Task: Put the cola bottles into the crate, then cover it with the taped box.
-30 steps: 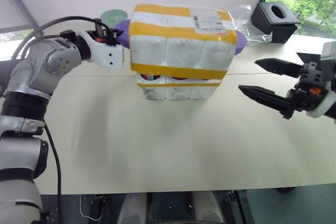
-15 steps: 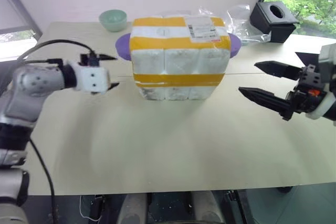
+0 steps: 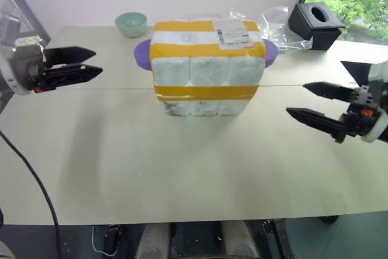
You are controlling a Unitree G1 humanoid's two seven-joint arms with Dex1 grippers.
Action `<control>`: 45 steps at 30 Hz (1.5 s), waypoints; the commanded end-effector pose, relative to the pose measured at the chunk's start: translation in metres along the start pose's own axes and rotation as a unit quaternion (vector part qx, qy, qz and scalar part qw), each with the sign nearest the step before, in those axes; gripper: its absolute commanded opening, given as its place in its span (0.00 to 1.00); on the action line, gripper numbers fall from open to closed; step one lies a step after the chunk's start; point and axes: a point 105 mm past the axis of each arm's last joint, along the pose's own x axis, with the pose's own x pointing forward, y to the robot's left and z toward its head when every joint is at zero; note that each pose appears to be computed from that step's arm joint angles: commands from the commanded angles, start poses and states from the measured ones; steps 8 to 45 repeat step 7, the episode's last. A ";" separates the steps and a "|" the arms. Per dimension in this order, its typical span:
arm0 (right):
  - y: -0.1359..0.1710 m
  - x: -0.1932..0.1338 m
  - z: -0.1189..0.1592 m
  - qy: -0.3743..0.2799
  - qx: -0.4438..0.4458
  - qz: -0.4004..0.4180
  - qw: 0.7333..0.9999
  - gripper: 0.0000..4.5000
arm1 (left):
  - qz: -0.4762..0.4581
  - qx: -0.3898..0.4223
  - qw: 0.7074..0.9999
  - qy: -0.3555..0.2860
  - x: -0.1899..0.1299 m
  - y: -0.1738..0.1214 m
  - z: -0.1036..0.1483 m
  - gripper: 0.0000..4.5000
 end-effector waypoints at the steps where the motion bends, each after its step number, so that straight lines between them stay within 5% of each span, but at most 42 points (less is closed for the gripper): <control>1: 0.000 -0.008 0.014 -0.018 -0.034 -0.005 0.999 1.00 | 0.010 0.024 1.000 0.007 -0.007 0.002 0.008 0.84; 45: -0.001 -0.008 0.013 -0.017 -0.032 0.002 0.999 1.00 | 0.008 0.035 0.999 0.029 -0.005 0.001 -0.002 0.84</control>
